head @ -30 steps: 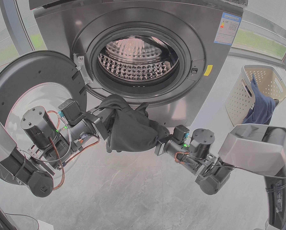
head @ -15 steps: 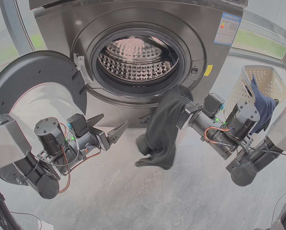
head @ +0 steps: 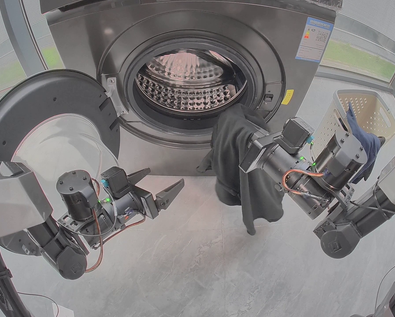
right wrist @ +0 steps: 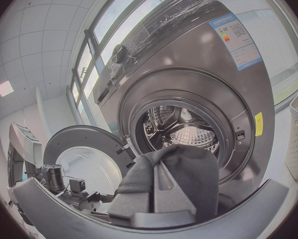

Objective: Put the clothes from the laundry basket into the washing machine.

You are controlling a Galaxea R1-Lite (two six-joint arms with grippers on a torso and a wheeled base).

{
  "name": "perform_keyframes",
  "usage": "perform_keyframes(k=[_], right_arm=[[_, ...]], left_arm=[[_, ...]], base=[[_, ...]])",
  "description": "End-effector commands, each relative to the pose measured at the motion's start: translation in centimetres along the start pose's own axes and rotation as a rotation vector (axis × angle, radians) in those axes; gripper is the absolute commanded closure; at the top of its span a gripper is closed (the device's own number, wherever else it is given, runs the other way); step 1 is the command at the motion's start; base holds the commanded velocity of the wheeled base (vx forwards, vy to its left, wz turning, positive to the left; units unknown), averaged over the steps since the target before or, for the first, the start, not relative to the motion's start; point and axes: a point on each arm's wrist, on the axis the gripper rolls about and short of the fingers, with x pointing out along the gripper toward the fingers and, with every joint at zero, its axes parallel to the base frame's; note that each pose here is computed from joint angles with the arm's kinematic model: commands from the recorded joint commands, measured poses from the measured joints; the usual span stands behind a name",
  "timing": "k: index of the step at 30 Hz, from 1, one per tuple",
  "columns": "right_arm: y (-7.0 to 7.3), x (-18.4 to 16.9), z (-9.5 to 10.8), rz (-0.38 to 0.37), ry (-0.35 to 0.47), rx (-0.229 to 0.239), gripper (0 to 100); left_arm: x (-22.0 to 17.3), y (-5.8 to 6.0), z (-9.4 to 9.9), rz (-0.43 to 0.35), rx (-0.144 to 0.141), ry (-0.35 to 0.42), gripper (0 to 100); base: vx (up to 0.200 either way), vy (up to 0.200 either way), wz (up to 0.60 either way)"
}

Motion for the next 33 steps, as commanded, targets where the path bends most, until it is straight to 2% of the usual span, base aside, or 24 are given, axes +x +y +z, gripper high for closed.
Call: perform_keyframes(k=[1, 7, 16, 22, 33], right_arm=[[0.4, -0.4, 0.6, 0.023, -0.004, 0.004, 100], [0.9, -0.9, 0.6, 0.052, 0.004, 0.009, 100], [2.5, -0.8, 0.1, 0.093, 0.015, 0.028, 100], [2.8, -0.8, 0.0, 0.100, 0.018, 0.033, 100], [3.0, -0.9, 0.0, 0.102, 0.023, 0.035, 100]], left_arm=[[0.4, 0.1, -0.6, -0.001, -0.003, 0.013, 0], [1.8, 0.7, -0.4, 0.009, 0.003, -0.019, 0], [2.7, 0.8, 0.5, 0.003, 0.013, -0.068, 0], [3.3, 0.8, 0.8, -0.001, 0.017, -0.089, 0], [4.3, 0.4, -1.5, -0.020, 0.017, -0.032, 0]], base=[[0.000, 0.000, 0.00], [0.000, 0.000, 0.00], [0.000, 0.000, 0.00], [0.000, 0.000, 0.00], [0.000, 0.000, 0.00]])
